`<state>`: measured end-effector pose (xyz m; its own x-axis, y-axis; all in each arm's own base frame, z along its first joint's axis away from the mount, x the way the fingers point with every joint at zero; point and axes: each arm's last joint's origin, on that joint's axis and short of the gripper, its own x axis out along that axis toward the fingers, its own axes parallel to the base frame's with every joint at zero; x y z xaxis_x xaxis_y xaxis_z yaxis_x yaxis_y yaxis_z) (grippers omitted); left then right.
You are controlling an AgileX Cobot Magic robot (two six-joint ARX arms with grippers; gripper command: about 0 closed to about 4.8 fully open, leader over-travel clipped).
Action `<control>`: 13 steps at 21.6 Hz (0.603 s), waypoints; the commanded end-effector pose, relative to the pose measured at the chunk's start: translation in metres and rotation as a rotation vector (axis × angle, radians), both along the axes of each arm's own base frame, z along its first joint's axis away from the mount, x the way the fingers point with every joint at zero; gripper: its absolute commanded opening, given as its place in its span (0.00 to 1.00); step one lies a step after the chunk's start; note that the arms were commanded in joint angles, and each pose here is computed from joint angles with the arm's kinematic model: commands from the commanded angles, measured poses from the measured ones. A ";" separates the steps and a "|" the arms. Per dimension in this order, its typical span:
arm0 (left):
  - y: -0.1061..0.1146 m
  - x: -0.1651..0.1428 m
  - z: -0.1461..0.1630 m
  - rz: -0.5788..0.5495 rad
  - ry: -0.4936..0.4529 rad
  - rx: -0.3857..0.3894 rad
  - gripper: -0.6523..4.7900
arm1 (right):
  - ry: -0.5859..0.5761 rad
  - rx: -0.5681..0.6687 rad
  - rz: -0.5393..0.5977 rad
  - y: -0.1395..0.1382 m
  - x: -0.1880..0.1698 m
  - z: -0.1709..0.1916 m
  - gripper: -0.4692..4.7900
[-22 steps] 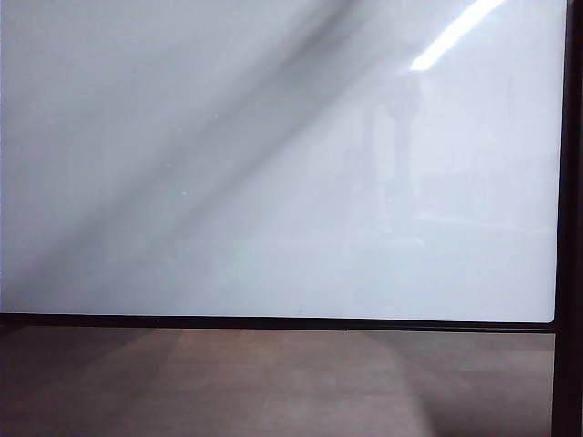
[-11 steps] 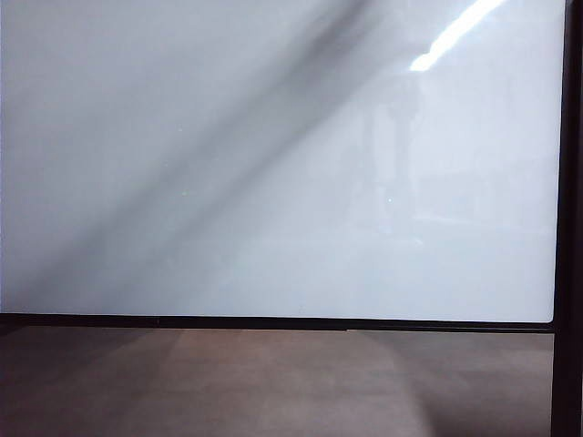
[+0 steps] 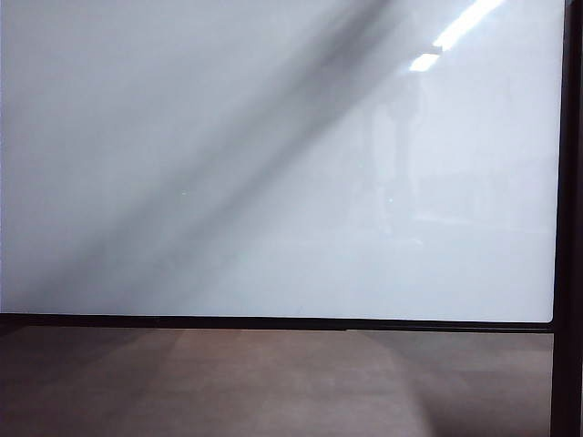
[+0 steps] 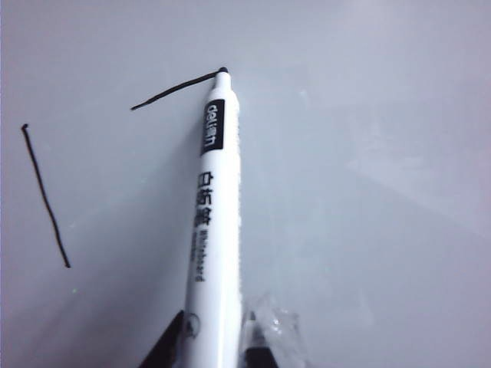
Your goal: Reach to the right to find the marker pen, pick it up, and write the number 17 on the whiteboard.
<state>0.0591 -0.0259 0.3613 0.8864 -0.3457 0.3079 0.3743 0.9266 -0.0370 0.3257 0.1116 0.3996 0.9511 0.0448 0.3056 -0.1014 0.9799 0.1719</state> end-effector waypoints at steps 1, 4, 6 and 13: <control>0.000 0.000 0.002 0.002 -0.012 -0.003 0.11 | -0.002 0.017 -0.015 -0.003 0.000 0.003 0.08; 0.000 0.001 0.002 0.002 -0.008 -0.001 0.11 | 0.000 0.015 -0.002 -0.004 0.000 0.002 0.08; -0.001 0.001 0.002 0.002 -0.007 -0.001 0.11 | 0.026 0.008 -0.001 -0.004 0.001 0.000 0.08; -0.001 0.002 0.001 0.002 -0.002 0.001 0.11 | 0.106 -0.020 0.000 -0.003 0.003 -0.010 0.08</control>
